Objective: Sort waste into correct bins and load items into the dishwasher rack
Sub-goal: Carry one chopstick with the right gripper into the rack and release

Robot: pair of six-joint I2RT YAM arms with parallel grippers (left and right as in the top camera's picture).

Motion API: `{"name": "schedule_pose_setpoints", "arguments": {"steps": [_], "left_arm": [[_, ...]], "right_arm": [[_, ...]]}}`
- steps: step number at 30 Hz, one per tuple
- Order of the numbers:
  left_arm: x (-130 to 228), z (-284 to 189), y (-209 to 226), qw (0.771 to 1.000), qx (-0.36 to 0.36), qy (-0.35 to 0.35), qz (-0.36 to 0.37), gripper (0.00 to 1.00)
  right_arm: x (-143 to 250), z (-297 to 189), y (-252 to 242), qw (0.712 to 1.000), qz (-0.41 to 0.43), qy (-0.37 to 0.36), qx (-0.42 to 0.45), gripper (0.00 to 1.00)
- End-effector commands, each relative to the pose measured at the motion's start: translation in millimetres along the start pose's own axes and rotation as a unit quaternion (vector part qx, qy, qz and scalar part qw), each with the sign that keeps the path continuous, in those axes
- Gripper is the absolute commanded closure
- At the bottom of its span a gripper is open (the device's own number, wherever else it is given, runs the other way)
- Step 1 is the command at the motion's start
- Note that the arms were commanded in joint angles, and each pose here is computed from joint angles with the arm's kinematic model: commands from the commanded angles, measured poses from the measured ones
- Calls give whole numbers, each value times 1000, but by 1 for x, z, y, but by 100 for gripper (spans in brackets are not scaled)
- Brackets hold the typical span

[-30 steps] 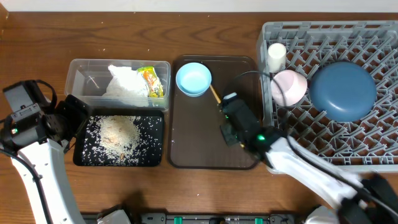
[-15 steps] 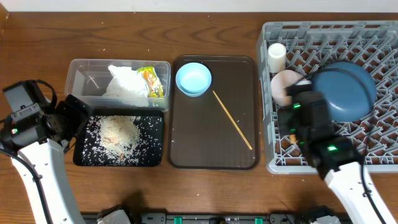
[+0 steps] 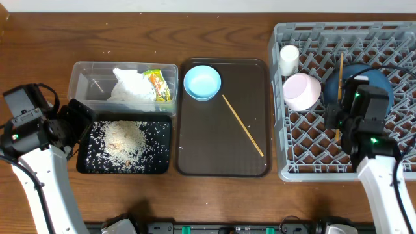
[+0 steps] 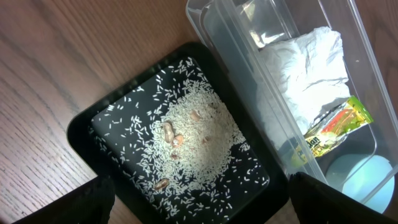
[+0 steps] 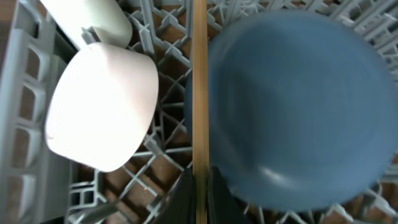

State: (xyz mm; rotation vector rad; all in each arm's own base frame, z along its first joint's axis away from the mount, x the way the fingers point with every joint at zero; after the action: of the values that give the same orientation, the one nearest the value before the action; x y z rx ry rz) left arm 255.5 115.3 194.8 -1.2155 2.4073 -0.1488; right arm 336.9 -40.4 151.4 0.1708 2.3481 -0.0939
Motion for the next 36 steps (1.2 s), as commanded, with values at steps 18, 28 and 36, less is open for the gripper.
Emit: {"name": "schedule_pose_setpoints", "arguments": {"steps": [18,28,36], "left_arm": [[-5,-4,-1,1000,0,-9,2,8],[-5,-5,-1,1000,0,-9,2,8],[-5,-4,-1,1000,0,-9,2,8]], "right_arm": [[6,50,10,995,-92,15,-35,98],[-1,50,6,998,-53,3,-21,85],[-1,50,8,998,-52,3,-24,82]]}}
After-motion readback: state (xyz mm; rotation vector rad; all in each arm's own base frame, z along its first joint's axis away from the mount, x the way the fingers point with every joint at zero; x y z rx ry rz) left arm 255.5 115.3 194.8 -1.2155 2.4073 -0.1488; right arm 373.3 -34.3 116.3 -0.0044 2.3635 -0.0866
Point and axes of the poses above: each gripper's point midway between its finger pads, its own z axis out along the fingers, its own y axis along the line the jaws close on, x = y × z, the point moved 1 cm from there along -z, back along the fingers, and after that the axes turned 4 degrees about z, right-handed, at the moved point
